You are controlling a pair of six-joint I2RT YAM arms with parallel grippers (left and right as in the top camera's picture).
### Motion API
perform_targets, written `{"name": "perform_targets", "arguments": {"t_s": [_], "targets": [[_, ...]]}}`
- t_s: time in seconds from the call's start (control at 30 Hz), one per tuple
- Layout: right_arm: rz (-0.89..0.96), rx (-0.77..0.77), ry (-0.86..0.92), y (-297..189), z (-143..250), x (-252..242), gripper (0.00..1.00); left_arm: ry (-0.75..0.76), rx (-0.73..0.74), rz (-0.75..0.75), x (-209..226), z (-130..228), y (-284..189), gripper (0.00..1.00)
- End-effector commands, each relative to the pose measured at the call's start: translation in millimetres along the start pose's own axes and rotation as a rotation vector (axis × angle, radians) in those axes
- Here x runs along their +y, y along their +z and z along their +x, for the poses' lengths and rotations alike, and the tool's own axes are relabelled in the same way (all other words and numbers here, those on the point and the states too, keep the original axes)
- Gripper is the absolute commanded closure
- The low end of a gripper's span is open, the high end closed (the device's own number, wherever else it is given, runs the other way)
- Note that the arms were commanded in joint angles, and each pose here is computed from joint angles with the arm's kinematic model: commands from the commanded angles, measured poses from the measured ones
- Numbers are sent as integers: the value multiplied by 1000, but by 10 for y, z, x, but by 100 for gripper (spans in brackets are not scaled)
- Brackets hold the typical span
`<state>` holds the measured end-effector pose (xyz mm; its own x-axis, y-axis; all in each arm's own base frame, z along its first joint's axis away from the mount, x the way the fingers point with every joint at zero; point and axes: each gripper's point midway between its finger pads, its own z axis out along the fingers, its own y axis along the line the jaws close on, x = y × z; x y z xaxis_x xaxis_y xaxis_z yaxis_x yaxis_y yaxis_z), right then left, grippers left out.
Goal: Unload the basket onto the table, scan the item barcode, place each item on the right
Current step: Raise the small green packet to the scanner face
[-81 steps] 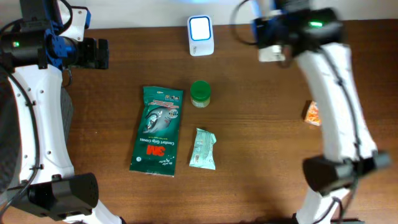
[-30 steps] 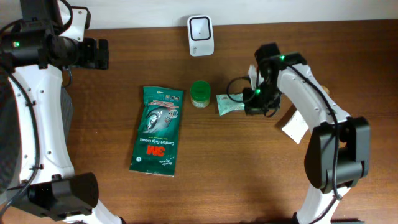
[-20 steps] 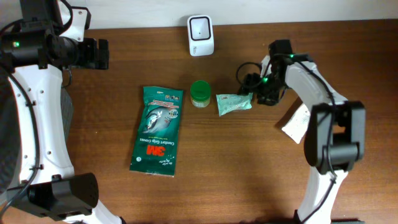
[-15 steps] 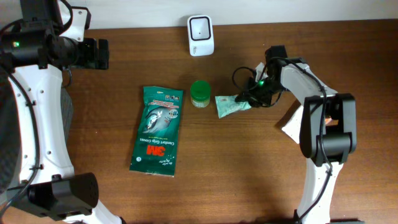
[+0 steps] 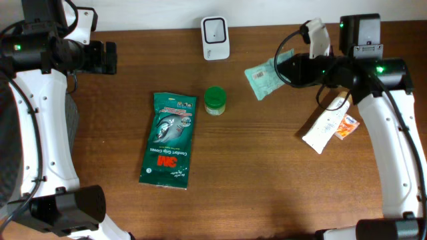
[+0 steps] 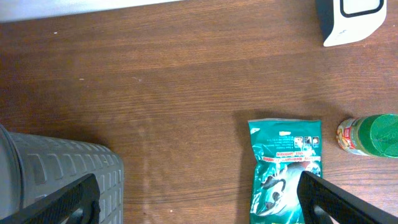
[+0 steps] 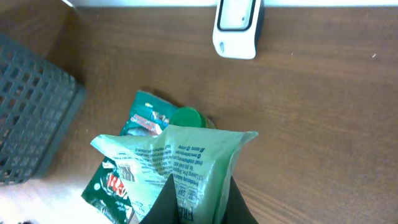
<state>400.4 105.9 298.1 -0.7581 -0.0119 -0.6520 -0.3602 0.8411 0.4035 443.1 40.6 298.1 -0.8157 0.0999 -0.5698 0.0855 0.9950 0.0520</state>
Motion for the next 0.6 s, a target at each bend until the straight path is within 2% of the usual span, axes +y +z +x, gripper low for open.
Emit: {"name": "perform_targets", "arguments": {"t_s": [0.0, 0.03, 0.1, 0.13, 0.2, 0.27, 0.37, 0.43, 0.57], "targets": [[189, -91, -52, -140, -276, 124, 96, 11, -10, 1, 18, -9, -42, 1], [298, -136, -108, -165, -473, 202, 96, 11, -10, 1, 18, -9, -42, 1], [507, -275, -314, -34, -1148, 430, 96, 11, -10, 1, 18, -9, -42, 1], [585, -330, -465, 228, -1408, 473, 96, 11, -10, 1, 18, -9, -42, 1], [689, -384, -651, 885, -1666, 444, 96, 11, -10, 1, 18, -9, -42, 1], [724, -421, -778, 1651, -1747, 257, 96, 11, -10, 1, 18, -9, -42, 1], [807, -457, -1004, 2287, -1747, 88, 96, 11, -10, 1, 18, -9, -42, 1], [784, -517, -1104, 2566, -1736, 60, 96, 11, -10, 1, 18, -9, -42, 1], [743, -451, -1115, 2792, -1596, -341, 96, 11, -10, 1, 18, -9, -42, 1]]}}
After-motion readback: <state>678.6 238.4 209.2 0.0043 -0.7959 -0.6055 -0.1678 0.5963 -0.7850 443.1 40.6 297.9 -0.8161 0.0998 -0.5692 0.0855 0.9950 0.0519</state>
